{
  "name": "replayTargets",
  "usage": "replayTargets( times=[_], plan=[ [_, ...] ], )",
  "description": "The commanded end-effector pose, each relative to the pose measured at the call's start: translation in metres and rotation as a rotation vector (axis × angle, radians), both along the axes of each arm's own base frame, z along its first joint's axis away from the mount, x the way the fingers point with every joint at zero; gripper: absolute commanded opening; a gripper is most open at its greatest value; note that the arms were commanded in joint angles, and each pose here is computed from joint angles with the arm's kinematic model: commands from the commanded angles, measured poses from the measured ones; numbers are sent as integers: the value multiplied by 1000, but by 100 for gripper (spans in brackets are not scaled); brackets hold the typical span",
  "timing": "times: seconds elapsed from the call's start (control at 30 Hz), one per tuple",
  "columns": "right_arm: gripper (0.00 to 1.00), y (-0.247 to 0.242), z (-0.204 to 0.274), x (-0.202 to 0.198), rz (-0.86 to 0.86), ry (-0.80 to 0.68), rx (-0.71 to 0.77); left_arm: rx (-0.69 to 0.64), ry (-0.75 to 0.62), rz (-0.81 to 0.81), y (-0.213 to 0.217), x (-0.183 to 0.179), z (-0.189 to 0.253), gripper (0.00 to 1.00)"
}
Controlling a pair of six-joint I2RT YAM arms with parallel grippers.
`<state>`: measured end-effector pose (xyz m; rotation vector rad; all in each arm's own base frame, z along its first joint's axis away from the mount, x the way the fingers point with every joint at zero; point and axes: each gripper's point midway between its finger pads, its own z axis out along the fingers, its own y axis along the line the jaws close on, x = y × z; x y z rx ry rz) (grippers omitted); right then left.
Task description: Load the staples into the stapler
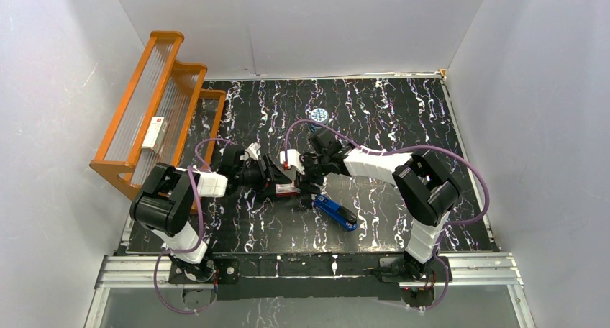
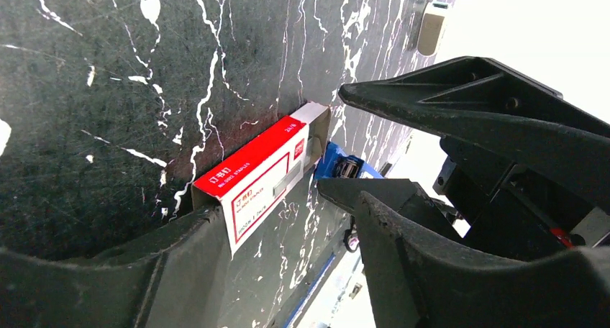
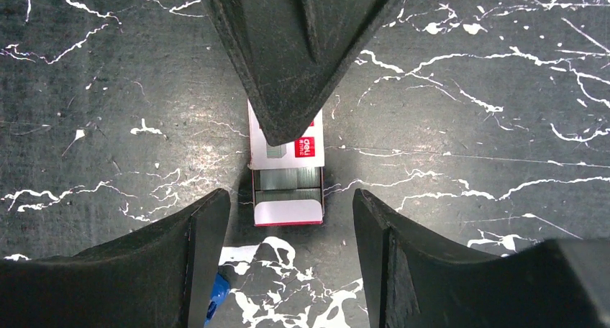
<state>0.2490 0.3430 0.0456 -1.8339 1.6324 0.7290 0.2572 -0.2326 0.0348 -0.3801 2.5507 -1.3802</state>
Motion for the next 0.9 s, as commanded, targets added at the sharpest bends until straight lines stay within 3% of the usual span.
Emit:
replayTargets(
  times=[0.0, 0.23, 0.47, 0.87],
  plan=[
    [72, 13, 10, -1, 58, -28, 68, 64, 56, 24, 9, -6, -18, 61],
    [71, 11, -10, -7, 81, -31, 21, 86, 68, 23, 12, -6, -19, 70],
    [67, 9, -16, -8, 93, -35, 8, 84, 59, 23, 12, -6, -16, 70],
    [43, 7, -19, 5, 59, -104, -15, 60, 74, 42, 19, -13, -10, 69]
  ],
)
